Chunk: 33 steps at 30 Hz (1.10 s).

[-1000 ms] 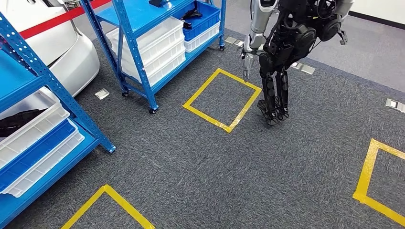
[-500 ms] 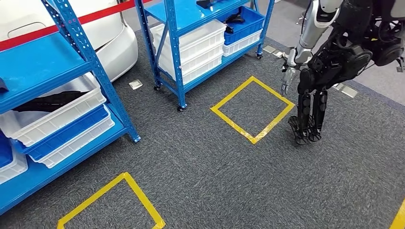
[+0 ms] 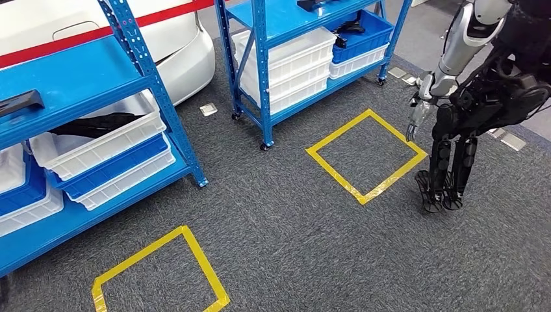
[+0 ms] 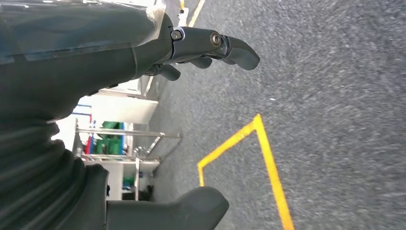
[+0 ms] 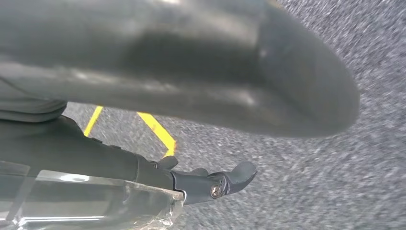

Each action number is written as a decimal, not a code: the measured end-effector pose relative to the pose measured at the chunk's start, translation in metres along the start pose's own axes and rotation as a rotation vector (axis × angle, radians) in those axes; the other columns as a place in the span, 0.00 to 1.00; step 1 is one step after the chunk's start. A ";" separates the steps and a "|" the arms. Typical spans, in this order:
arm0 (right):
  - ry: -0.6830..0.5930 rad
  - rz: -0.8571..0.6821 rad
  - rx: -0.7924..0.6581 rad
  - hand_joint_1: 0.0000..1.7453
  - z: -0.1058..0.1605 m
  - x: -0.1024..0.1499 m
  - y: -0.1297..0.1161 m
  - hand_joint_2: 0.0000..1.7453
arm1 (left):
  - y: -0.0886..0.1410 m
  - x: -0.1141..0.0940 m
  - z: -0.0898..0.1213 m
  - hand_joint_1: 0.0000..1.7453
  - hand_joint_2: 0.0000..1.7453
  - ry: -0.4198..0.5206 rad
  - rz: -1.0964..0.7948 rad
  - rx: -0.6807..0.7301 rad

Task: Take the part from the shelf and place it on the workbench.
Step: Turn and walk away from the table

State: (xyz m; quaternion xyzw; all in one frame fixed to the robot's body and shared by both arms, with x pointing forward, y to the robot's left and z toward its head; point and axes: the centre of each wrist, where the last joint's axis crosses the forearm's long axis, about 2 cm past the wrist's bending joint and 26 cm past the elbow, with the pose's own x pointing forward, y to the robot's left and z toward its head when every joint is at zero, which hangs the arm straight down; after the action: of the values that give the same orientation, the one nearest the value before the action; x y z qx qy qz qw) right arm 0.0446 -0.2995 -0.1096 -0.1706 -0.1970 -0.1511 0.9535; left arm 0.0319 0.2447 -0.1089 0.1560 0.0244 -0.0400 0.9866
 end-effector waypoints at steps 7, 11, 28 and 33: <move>-0.009 0.003 0.014 0.00 0.000 0.004 0.005 0.00 | 0.001 0.005 0.000 0.00 1.00 -0.005 0.005 0.006; -0.011 0.005 0.015 0.00 0.000 0.004 0.005 0.00 | 0.001 0.004 0.000 0.00 1.00 -0.003 0.005 0.006; -0.038 0.032 0.028 0.00 -0.001 0.000 -0.003 0.00 | -0.008 0.000 0.003 0.00 1.00 0.014 -0.020 -0.002; -0.028 0.025 0.009 0.00 -0.003 0.004 -0.004 0.00 | -0.007 0.004 0.004 0.00 1.00 -0.008 -0.031 -0.001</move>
State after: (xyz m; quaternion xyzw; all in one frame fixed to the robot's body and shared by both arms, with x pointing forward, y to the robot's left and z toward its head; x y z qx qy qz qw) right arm 0.0471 -0.3047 -0.1093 -0.1710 -0.2092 -0.1361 0.9532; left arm 0.0357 0.2367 -0.1076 0.1551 0.0231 -0.0560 0.9860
